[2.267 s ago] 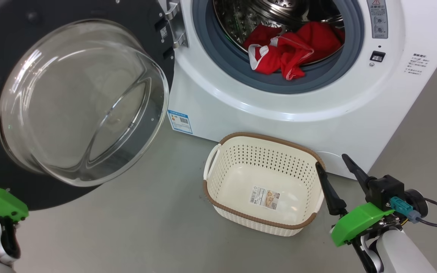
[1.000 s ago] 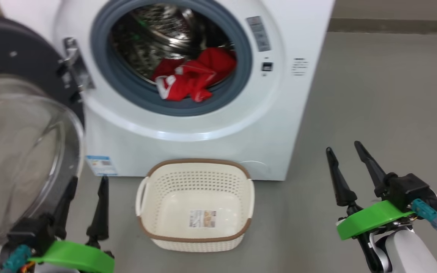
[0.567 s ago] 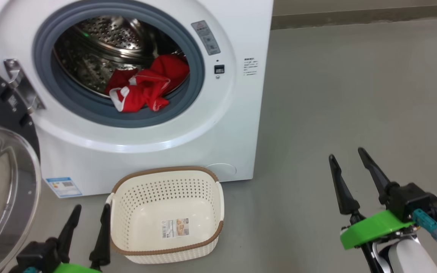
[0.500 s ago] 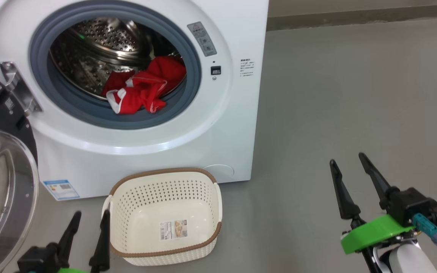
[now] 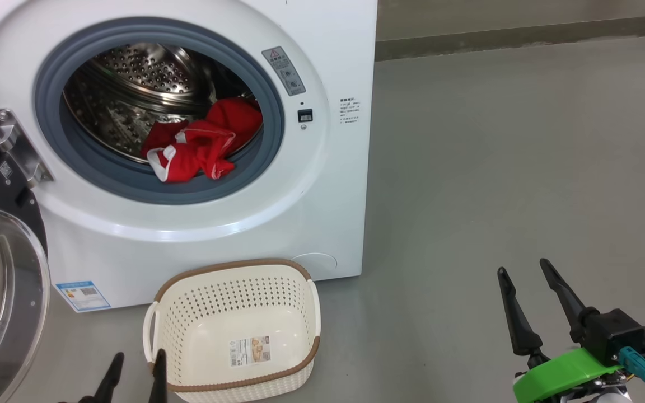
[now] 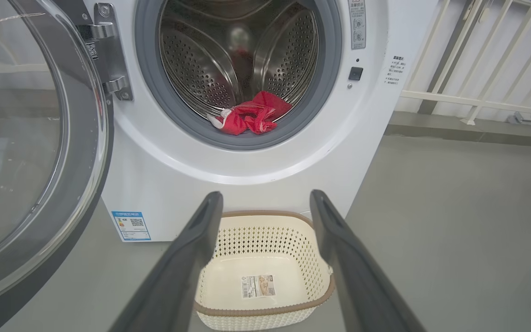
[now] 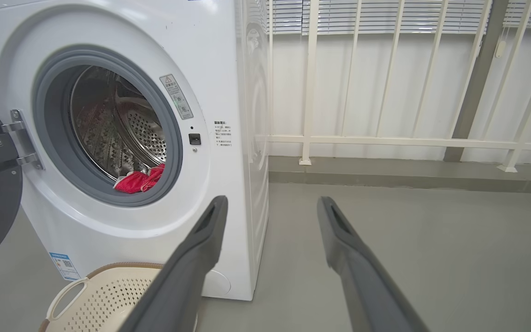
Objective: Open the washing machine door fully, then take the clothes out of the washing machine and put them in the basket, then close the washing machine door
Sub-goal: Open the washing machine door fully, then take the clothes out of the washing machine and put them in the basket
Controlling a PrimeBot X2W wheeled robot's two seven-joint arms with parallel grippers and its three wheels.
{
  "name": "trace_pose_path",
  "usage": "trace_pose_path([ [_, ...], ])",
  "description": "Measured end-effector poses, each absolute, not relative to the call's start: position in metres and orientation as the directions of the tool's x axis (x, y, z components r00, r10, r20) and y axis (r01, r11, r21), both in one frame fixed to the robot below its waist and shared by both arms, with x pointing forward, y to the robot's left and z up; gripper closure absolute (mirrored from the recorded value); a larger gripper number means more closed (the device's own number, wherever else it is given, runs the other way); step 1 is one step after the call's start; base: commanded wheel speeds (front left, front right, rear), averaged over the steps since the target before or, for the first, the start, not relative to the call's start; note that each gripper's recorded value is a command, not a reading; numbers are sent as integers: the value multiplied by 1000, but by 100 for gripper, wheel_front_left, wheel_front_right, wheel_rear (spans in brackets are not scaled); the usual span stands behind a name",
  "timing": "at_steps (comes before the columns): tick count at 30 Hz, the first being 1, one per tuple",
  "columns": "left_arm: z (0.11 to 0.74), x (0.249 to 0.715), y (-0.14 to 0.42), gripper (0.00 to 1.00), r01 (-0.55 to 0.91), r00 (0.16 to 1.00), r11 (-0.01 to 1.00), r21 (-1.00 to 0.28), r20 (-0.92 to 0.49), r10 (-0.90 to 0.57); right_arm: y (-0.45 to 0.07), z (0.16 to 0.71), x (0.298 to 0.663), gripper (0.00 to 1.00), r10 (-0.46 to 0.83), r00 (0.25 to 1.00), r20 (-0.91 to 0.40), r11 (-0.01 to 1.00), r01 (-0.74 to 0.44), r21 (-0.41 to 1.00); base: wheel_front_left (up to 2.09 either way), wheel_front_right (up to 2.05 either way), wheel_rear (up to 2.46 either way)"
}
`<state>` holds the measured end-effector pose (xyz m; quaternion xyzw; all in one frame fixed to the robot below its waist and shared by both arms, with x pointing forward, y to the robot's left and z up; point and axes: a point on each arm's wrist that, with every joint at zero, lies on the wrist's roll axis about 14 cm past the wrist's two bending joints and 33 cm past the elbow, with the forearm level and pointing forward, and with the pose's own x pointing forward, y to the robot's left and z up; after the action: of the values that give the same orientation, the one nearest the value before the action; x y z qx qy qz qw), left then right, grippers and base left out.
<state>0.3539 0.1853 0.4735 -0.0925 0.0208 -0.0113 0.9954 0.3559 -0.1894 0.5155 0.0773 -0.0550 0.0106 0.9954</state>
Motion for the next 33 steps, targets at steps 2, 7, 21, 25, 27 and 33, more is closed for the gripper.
trace_pose_path([
  [2,474,354,183,0,23,999,981,-193,-36,-30,-189,513,355,0,13,994,105,987,-29,155,0,0,0],
  [7,478,354,185,0,20,999,984,-176,-22,-24,-186,514,356,0,20,994,108,987,-37,155,0,0,0],
  [21,486,354,189,0,9,1000,985,-174,8,-7,-181,516,356,0,39,993,112,987,-55,149,0,0,0],
  [25,499,356,189,0,18,999,984,-180,54,-8,-181,515,356,0,40,993,111,987,-56,149,0,0,0],
  [27,496,356,191,0,10,999,984,-180,45,-2,-181,514,356,0,40,993,108,987,-56,149,0,0,0],
  [33,492,355,195,0,-12,999,985,-170,32,17,-181,513,356,0,40,994,104,987,-55,150,0,0,0],
])
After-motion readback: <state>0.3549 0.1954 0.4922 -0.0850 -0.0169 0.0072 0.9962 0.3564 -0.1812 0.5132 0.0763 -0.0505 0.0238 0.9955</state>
